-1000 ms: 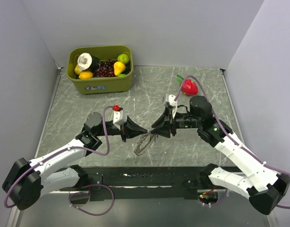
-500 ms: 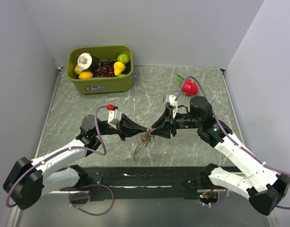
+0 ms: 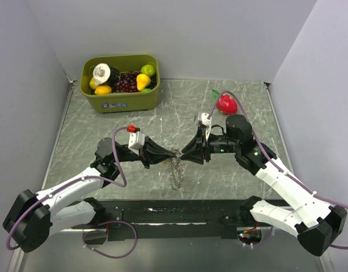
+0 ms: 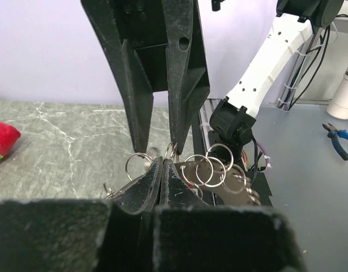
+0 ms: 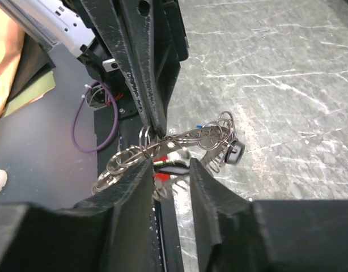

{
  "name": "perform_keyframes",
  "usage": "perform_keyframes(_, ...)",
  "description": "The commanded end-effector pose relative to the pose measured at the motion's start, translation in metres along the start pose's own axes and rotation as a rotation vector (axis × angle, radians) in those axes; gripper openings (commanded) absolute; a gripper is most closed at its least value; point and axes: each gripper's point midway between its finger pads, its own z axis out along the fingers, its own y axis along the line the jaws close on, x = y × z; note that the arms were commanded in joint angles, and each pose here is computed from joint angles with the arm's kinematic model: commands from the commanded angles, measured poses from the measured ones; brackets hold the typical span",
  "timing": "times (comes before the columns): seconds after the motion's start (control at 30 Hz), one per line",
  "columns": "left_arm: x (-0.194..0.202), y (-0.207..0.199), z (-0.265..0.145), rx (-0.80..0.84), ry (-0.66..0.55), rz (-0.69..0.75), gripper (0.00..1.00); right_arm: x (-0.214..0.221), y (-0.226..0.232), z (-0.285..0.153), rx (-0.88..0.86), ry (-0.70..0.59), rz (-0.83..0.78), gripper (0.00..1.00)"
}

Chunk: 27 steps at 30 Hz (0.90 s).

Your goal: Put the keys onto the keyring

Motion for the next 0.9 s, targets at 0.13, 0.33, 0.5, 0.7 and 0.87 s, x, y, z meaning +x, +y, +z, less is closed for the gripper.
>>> perform_keyframes(0.13,-0.044,-0.006,0.005,0.026,-0.11,0.136,0.01,0.0,0.001,0.001,-0.018,-0.015,-0.017,0.36)
perform_keyframes(0.33,-0.046,-0.007,0.005,0.033,-0.116,0.138,0.01,0.001,0.001,0.005,-0.041,-0.015,-0.007,0.15)
perform_keyframes(0.5,-0.048,-0.009,0.005,0.035,-0.127,0.14,0.01,0.004,0.0,0.006,-0.044,-0.008,-0.004,0.06)
perform_keyframes(0.7,-0.047,-0.009,0.005,0.038,-0.124,0.133,0.01,-0.004,0.006,-0.001,-0.032,-0.052,-0.048,0.21)
perform_keyframes(0.87,-0.045,-0.009,0.005,0.041,-0.118,0.131,0.01,-0.008,0.011,-0.006,-0.028,-0.077,-0.079,0.32)
